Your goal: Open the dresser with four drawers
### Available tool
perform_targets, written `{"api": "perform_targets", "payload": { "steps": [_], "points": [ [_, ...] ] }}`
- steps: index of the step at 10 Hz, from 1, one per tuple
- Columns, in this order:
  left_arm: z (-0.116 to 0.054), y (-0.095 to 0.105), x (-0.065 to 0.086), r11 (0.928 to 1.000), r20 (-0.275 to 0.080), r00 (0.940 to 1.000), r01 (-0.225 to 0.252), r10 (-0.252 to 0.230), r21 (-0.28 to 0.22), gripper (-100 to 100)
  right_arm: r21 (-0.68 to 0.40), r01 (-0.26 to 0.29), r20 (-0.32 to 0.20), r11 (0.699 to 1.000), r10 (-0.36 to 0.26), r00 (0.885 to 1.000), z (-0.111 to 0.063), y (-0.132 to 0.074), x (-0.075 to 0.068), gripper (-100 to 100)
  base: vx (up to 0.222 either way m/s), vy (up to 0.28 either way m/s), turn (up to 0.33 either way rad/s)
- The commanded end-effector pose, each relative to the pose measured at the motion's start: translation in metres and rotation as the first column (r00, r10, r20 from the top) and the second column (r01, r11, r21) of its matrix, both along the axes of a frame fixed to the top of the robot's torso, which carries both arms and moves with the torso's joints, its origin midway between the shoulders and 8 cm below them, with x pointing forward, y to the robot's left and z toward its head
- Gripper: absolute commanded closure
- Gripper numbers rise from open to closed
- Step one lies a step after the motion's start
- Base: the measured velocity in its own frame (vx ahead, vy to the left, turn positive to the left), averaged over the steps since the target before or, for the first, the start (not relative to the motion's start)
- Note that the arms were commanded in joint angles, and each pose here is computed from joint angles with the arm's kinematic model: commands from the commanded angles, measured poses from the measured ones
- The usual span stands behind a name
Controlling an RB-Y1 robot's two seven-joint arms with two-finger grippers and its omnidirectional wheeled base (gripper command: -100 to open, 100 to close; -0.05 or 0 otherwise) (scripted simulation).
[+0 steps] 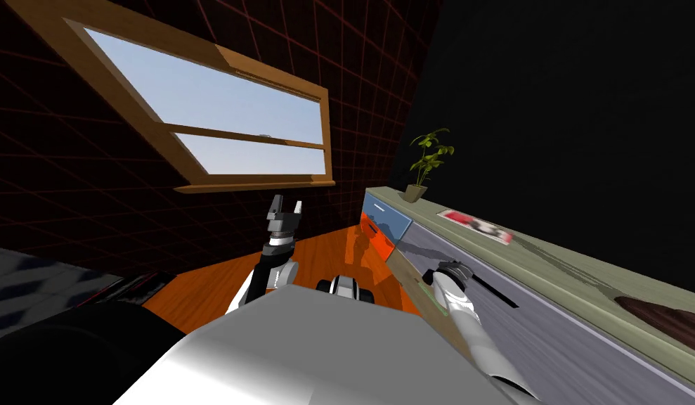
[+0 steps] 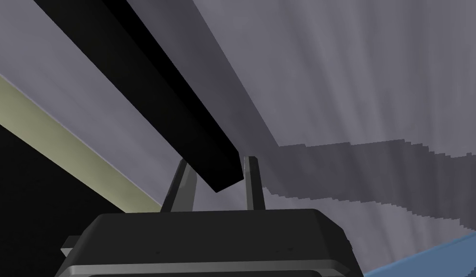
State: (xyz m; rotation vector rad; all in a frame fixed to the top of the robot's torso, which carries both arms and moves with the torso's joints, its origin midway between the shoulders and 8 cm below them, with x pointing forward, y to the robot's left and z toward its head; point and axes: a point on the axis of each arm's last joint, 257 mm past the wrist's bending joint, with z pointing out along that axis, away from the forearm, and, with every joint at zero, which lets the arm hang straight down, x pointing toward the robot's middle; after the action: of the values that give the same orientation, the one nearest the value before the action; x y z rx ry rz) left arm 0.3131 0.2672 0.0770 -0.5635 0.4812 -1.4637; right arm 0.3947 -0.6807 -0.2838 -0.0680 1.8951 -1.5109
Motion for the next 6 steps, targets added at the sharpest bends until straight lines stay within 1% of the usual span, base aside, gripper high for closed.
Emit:
{"api": "perform_targets", "payload": {
  "steps": [1, 3, 4, 6],
  "points": [
    [0.0, 0.0, 0.0, 1.0, 0.0, 1.0, 0.0, 0.0, 0.0, 0, -0.012, -0.059, 0.008, 0.998, 0.059, 0.998, 0.006, 0.009, 0.003, 100, 0.124, 0.049, -0.209],
    [0.0, 0.0, 0.0, 1.0, 0.0, 1.0, 0.0, 0.0, 0.0, 0, -0.006, -0.135, -0.004, 0.991, 0.135, 0.991, 0.001, 0.026, 0.004, 100, 0.193, 0.081, -0.365],
    [0.0, 0.0, 0.0, 1.0, 0.0, 1.0, 0.0, 0.0, 0.0, 0, -0.009, -0.141, 0.006, 0.99, 0.141, 0.99, 0.005, 0.029, 0.008, 100, 0.146, 0.092, -0.281],
    [0.0, 0.0, 0.0, 1.0, 0.0, 1.0, 0.0, 0.0, 0.0, 0, 0.002, -0.22, -0.004, 0.976, 0.22, 0.976, 0.0, 0.05, 0.009, 100, 0.146, 0.088, -0.336]
  ]
}}
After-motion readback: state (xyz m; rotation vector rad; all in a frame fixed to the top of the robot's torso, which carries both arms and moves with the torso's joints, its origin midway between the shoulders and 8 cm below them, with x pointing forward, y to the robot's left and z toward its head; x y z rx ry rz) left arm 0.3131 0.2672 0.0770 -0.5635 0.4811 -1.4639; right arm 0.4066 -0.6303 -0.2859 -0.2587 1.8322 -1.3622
